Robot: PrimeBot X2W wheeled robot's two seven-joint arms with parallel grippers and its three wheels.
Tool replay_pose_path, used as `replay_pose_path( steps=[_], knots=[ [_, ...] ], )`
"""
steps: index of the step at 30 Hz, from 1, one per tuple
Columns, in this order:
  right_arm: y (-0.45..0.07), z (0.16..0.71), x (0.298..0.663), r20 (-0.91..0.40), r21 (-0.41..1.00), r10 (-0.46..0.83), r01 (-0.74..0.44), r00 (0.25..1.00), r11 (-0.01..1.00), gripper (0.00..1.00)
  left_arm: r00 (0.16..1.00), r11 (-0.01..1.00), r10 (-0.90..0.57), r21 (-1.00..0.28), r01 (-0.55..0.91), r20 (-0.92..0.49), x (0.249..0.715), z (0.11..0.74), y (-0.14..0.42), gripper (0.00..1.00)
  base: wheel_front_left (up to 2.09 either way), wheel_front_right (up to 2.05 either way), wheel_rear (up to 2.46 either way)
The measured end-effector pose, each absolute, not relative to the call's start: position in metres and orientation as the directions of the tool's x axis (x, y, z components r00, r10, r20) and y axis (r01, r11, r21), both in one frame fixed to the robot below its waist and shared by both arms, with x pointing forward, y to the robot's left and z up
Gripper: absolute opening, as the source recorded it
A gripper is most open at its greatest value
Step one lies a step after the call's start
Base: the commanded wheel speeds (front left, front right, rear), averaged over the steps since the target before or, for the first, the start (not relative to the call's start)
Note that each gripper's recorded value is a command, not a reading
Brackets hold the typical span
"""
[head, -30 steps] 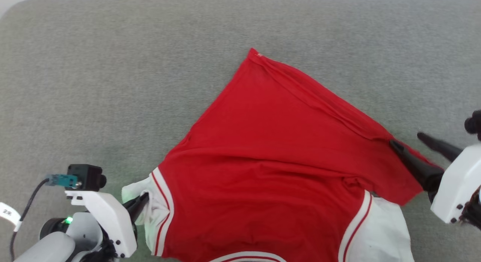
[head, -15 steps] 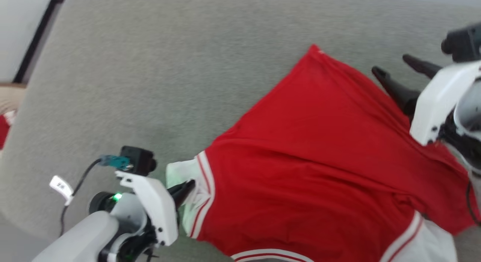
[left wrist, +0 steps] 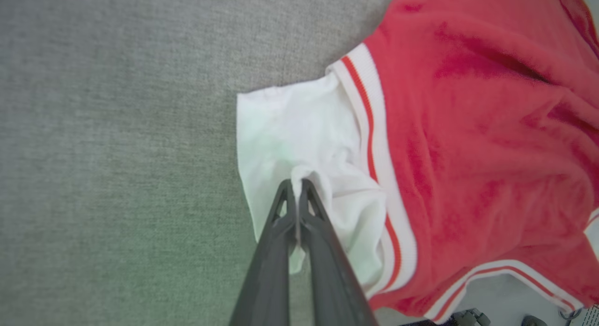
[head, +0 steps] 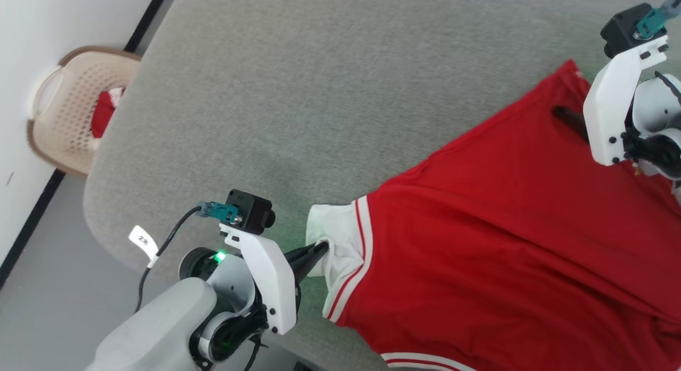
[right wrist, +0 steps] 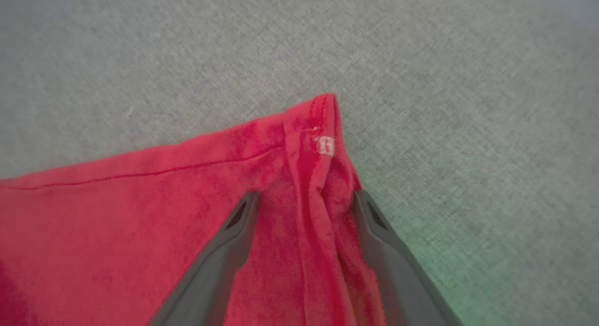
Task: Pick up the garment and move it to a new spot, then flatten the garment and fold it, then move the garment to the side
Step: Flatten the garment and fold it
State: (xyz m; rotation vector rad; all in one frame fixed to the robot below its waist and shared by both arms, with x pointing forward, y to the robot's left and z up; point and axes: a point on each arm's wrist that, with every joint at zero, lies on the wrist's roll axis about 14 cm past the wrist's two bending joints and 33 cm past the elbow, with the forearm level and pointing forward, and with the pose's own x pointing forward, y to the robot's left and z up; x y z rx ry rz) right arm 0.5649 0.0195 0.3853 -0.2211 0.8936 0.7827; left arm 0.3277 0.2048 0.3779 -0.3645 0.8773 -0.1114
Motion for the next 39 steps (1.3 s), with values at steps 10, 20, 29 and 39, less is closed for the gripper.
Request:
replay_pose_path(
  steps=[10,20,29,39],
  knots=[
    [0.026,0.348,0.562,-0.878,0.184,0.434,-0.698,0.200,0.692,0.00,0.625,0.929,-0.218,-0.356,-0.103,-0.749,0.322,0.365,0.214,0.00,0.00,0.00,0.00],
    [0.008,0.375,0.571,-0.824,0.175,0.489,-0.695,0.284,0.698,0.00,0.648,0.938,-0.199,-0.333,-0.090,-0.735,0.341,0.368,0.225,0.00,0.00,0.00,0.00],
    [-0.032,0.422,0.577,-0.746,0.130,0.516,-0.669,0.421,0.732,0.00,0.707,0.966,-0.160,-0.258,-0.033,-0.689,0.384,0.402,0.245,0.00,0.00,0.00,0.00],
    [-0.068,0.515,0.579,-0.565,0.050,0.541,-0.629,0.623,0.776,0.00,0.825,0.991,-0.131,-0.048,0.126,-0.549,0.463,0.511,0.261,0.00,0.00,0.00,0.00]
  ],
)
